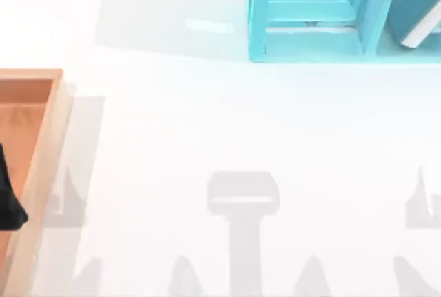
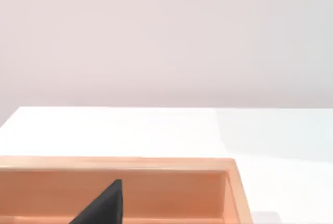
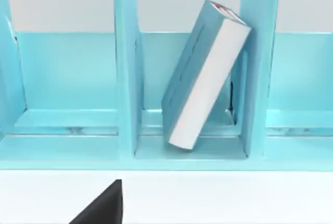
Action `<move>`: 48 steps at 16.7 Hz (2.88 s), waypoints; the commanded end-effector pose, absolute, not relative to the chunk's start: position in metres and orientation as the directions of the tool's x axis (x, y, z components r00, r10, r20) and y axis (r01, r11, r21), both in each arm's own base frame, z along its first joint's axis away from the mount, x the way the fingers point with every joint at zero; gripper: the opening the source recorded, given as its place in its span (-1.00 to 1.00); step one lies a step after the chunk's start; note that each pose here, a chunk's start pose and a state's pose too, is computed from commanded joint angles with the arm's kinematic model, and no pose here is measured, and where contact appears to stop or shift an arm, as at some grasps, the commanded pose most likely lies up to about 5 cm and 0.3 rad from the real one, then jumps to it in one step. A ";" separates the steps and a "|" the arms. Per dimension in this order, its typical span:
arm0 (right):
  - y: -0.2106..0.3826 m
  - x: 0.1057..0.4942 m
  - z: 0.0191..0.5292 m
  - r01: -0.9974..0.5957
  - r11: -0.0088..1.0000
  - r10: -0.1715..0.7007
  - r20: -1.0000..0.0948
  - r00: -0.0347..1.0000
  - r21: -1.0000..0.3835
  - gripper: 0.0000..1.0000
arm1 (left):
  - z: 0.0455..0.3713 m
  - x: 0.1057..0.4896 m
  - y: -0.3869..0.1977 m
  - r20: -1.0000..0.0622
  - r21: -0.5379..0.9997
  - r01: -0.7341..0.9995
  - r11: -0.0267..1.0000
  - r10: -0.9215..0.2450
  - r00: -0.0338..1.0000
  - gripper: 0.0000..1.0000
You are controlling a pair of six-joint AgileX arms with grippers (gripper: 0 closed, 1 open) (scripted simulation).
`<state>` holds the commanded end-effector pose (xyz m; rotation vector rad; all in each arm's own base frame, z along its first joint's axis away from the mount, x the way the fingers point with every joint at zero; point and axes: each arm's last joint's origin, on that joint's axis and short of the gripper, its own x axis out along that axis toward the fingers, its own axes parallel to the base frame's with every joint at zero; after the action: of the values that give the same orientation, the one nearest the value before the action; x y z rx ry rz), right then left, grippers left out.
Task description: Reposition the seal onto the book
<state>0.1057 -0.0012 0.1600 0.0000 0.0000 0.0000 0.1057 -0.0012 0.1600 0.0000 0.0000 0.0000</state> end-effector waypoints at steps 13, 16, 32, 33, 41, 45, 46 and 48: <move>-0.005 0.165 0.225 -0.016 0.992 0.014 0.017 1.000 0.122 1.00 | 0.160 0.106 -0.001 0.000 0.000 0.000 1.000 0.000 1.000 1.00; -0.009 0.214 0.230 -0.021 0.984 0.023 -0.009 1.000 0.178 1.00 | 0.160 0.106 -0.001 0.000 0.000 0.000 1.000 0.000 1.000 1.00; -0.031 0.376 0.091 -0.012 0.923 0.060 -0.114 0.992 0.384 1.00 | 0.160 0.106 -0.001 0.000 0.000 0.000 1.000 0.000 1.000 1.00; -0.031 0.376 0.091 -0.012 0.923 0.060 -0.114 0.992 0.384 1.00 | 0.160 0.106 -0.001 0.000 0.000 0.000 1.000 0.000 1.000 1.00; -0.030 0.400 0.088 -0.012 0.923 0.060 -0.115 0.992 0.384 1.00 | 0.160 0.106 -0.001 0.000 0.000 0.000 1.000 0.000 1.000 1.00; -0.028 0.442 0.083 -0.012 0.923 0.060 -0.113 0.992 0.384 1.00 | 0.160 0.106 -0.001 0.000 0.000 0.000 1.000 0.000 1.000 1.00; -0.027 0.451 0.082 -0.013 0.923 0.060 -0.112 0.992 0.384 1.00 | 0.160 0.106 -0.001 0.000 0.000 0.000 1.000 0.000 1.000 1.00; -0.026 0.467 0.081 -0.013 0.923 0.060 -0.112 0.992 0.384 1.00 | 0.160 0.106 -0.001 0.000 0.000 0.000 1.000 0.000 1.000 1.00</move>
<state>0.4667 -0.0260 0.0810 0.3925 0.1227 0.0376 0.1057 -0.0012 0.1600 0.0000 0.0000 0.0000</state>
